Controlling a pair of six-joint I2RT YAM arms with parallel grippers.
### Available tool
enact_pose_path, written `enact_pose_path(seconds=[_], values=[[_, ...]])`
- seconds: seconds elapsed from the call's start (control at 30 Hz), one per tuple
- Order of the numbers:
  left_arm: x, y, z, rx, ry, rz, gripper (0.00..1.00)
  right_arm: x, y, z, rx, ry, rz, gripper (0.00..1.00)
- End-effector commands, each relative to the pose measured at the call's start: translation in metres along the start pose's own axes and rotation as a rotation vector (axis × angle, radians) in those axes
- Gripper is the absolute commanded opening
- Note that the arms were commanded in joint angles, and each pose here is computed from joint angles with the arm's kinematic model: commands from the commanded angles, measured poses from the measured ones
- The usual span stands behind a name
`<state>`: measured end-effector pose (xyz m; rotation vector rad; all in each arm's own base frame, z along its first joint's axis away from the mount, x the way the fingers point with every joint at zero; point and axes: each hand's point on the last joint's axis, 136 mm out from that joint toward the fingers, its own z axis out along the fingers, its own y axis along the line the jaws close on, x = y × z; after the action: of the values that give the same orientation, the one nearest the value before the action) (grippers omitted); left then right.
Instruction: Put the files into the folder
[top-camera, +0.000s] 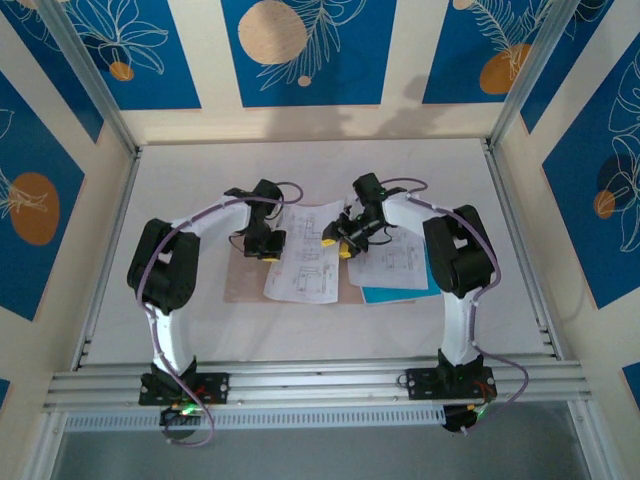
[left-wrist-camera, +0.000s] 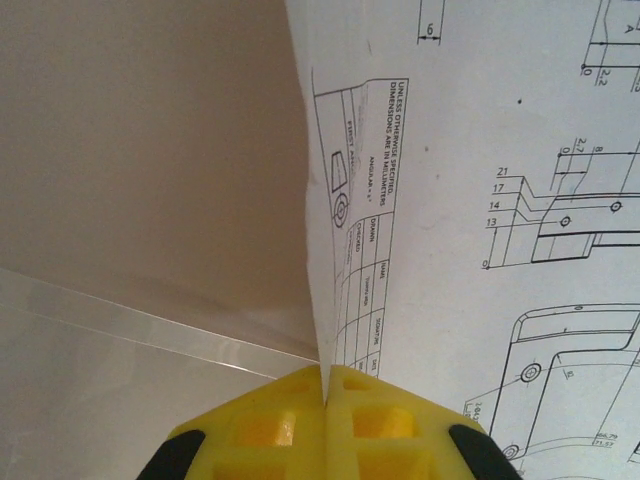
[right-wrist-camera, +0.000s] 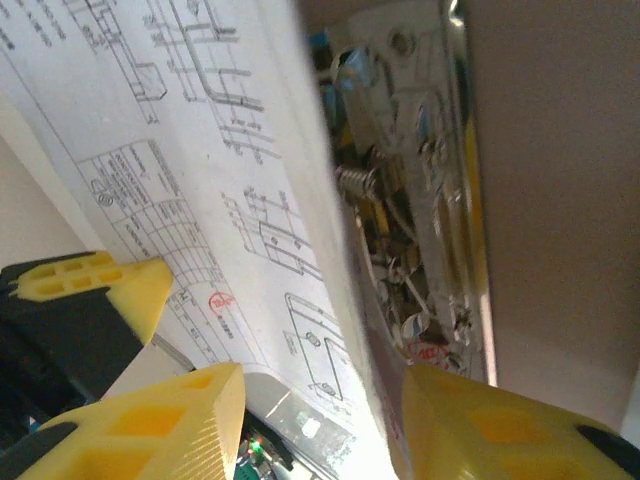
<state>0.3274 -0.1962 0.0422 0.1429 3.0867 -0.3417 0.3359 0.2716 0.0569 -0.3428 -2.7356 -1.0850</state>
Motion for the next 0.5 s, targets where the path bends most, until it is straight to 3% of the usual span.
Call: enact_pose_path(seconds=[0.0,0.47], values=[[0.002,0.003,-0.002,0.009,0.003,-0.033,0.00,0.018,0.009,-0.002,-0.018,0.020,-0.041,0.46],[0.006,0.003,-0.002,0.014,0.004,-0.046,0.00,0.047,0.000,0.012,0.049,0.037,-0.077,0.37]])
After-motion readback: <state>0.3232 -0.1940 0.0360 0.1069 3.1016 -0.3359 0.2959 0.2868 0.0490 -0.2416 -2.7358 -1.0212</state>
